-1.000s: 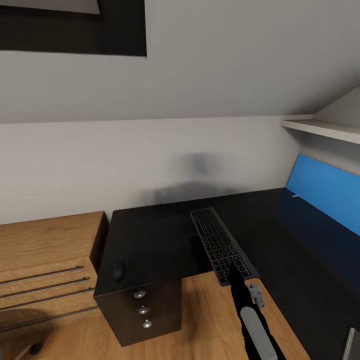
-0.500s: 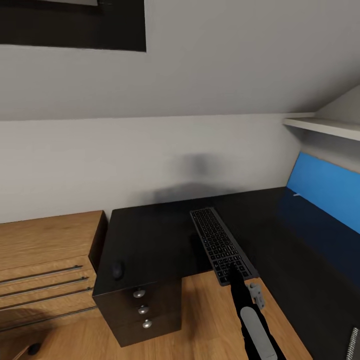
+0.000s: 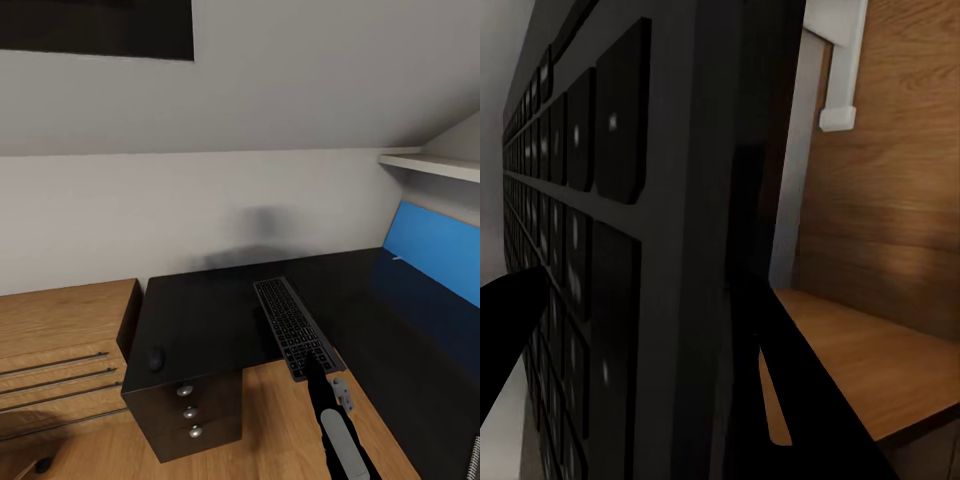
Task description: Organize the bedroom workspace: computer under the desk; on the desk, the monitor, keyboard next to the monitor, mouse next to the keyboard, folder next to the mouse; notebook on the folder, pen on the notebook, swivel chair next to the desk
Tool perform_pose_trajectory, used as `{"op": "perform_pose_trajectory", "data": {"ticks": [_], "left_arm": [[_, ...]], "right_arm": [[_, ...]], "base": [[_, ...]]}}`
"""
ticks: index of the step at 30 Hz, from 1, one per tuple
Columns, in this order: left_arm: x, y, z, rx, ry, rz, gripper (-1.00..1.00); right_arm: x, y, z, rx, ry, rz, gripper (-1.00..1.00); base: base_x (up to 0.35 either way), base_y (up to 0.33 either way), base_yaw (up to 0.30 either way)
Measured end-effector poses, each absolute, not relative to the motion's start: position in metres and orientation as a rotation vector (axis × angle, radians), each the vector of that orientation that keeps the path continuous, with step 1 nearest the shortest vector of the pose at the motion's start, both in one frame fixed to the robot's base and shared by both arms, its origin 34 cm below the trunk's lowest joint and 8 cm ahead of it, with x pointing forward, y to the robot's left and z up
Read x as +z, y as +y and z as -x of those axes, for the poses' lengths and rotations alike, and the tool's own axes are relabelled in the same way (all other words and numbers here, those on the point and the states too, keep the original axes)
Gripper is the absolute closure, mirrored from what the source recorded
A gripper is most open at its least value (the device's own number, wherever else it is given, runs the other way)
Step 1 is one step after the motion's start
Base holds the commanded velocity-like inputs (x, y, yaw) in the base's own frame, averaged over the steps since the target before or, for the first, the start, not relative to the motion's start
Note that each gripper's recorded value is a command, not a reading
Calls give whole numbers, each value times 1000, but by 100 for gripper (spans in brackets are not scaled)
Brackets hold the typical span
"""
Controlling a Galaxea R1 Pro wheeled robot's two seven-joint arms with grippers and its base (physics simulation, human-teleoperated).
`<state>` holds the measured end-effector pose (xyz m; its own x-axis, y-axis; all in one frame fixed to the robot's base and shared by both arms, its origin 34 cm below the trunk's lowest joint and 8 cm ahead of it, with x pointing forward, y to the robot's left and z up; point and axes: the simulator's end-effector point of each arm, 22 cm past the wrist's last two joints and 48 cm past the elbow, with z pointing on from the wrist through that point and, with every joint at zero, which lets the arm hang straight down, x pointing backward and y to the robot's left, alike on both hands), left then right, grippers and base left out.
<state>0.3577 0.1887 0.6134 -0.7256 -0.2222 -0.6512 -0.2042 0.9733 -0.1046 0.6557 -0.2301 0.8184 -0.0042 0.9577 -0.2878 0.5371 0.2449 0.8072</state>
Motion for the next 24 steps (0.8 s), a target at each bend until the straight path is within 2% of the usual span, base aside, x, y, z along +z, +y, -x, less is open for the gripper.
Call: {"op": "perform_pose_trajectory", "data": {"ticks": [24], "left_arm": [[585,190,-362,-30,2401,300,-100]], "right_arm": [[790,-231,-660,615,1662,-1401,100]], "base": [[0,0,0]]}}
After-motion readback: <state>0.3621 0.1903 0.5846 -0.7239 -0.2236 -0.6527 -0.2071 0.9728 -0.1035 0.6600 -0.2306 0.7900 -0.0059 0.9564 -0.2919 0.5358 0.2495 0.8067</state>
